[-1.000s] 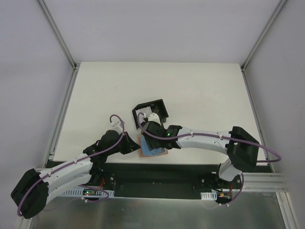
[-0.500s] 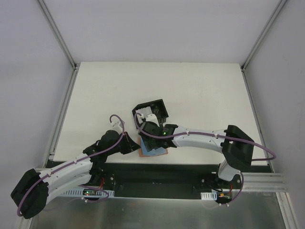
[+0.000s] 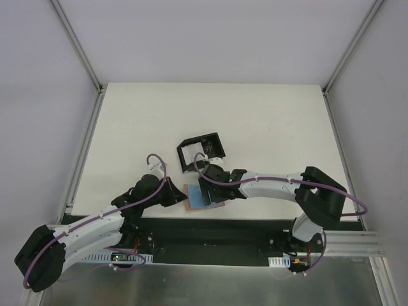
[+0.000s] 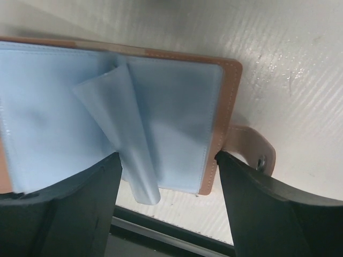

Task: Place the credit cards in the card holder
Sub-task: Insert the credit card into the card holder.

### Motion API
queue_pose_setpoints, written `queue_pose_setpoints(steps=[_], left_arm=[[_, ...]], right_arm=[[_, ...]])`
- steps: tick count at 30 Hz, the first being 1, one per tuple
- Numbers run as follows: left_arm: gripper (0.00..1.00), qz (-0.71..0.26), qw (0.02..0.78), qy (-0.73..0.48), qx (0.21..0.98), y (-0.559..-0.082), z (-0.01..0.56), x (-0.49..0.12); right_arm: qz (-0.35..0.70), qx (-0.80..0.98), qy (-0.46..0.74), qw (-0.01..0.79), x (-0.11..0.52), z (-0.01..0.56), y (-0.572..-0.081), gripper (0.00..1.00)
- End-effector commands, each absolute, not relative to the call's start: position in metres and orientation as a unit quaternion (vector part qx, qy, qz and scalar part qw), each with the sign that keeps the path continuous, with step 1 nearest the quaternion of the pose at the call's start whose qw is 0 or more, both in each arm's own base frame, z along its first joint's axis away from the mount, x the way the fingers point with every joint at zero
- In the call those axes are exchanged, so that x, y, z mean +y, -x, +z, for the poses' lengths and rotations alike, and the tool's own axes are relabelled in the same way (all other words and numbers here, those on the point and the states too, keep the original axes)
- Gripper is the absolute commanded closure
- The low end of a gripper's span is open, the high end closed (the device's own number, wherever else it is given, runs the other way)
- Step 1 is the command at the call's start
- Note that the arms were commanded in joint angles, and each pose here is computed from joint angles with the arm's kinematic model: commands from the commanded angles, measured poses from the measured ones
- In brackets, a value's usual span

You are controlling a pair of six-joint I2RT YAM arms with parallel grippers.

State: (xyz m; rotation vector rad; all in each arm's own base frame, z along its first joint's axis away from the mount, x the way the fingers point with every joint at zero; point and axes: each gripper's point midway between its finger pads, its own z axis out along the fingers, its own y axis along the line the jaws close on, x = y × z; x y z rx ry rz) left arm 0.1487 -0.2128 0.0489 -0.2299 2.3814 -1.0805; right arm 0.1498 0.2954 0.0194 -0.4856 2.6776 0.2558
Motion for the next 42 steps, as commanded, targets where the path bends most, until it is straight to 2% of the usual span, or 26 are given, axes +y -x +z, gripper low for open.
queue_pose_setpoints(steps=[1,4,8,14,23,42], left_arm=[[1.0,-0.382,0.245,0.089,0.886,-0.144,0.036,-0.207],[1.0,-0.379,0.246,0.094,0.887,-0.144,0.033,-0.205],[1.0,-0.377,0.244,0.094,0.889,-0.144,0.031,-0.205],[1.0,-0.374,0.244,0.092,0.89,-0.144,0.031,-0.205],[1.0,-0.371,0.242,0.095,0.892,-0.144,0.029,-0.204],[1.0,-0.37,0.241,0.097,0.892,-0.144,0.027,-0.204]], right_arm=[[0.167,0.954,0.147,0.199,0.321,0.032,-0.145,0.27],[0.157,0.956,0.144,0.204,0.319,0.034,-0.147,0.29],[0.114,0.951,0.153,0.243,0.31,0.051,-0.156,0.26],[0.129,0.933,0.18,0.283,0.325,0.078,-0.157,0.24],[0.119,0.947,0.169,0.247,0.319,0.053,-0.149,0.23],[0.214,0.953,0.129,0.17,0.339,0.023,-0.136,0.26]])
